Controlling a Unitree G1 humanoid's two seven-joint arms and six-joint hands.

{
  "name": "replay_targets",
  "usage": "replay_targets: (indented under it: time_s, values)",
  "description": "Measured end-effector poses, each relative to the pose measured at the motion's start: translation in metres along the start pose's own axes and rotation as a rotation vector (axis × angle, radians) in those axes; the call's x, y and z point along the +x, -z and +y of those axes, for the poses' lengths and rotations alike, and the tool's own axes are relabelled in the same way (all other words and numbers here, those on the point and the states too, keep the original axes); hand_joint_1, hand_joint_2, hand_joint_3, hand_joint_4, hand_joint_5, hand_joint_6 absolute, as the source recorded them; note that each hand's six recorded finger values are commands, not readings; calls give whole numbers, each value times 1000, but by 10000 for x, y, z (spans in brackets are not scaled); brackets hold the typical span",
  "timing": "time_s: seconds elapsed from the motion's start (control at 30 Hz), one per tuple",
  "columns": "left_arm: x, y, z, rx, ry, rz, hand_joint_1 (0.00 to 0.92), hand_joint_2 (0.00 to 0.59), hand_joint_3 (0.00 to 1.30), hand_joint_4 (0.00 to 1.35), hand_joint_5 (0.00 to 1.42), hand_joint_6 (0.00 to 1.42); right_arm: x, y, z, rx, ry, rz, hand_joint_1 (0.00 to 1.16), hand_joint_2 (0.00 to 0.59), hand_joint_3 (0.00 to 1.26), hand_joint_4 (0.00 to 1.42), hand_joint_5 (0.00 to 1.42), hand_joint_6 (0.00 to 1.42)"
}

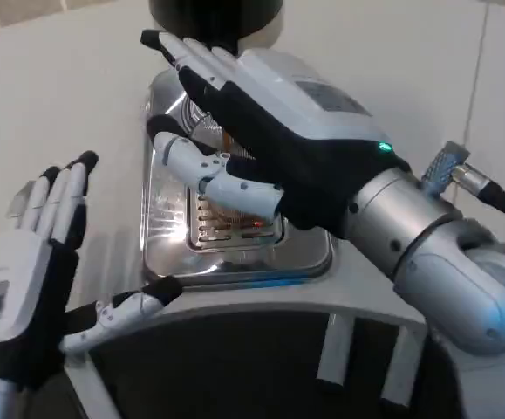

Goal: Grasp the cup under the faucet to collect the drink, then remove the cup.

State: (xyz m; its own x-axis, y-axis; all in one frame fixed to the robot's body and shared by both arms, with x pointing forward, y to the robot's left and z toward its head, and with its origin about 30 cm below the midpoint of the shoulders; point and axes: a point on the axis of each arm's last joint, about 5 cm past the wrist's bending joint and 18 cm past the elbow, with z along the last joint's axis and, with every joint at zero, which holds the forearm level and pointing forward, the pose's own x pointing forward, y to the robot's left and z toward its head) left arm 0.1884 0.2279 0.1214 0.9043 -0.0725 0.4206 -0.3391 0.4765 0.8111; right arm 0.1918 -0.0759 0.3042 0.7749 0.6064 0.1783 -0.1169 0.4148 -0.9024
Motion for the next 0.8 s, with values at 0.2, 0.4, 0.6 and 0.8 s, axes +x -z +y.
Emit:
replay_targets:
  time_s: [0.2, 0.4, 0.6, 0.8]
  values:
    - [120, -48, -85, -62, 35, -71, 69, 35, 0, 0, 0, 0, -13, 19, -27, 13, -2, 3, 0, 559, 0, 0, 0, 0]
    - [199, -12, -167, -101, 54, -77, 208, 38, 0, 0, 0, 0, -4, 54, -32, 27, 2, -2, 0, 567, 0, 0, 0, 0]
    - [294, -46, -285, -158, 57, -63, 236, 45, 0, 0, 0, 0, 34, 103, -54, 31, 1, -11, 0, 570, 0, 0, 0, 0]
    - [436, -80, -349, -168, 38, -73, 239, 45, 0, 0, 0, 1, 65, 128, -59, 27, 0, -20, 0, 570, 0, 0, 0, 0]
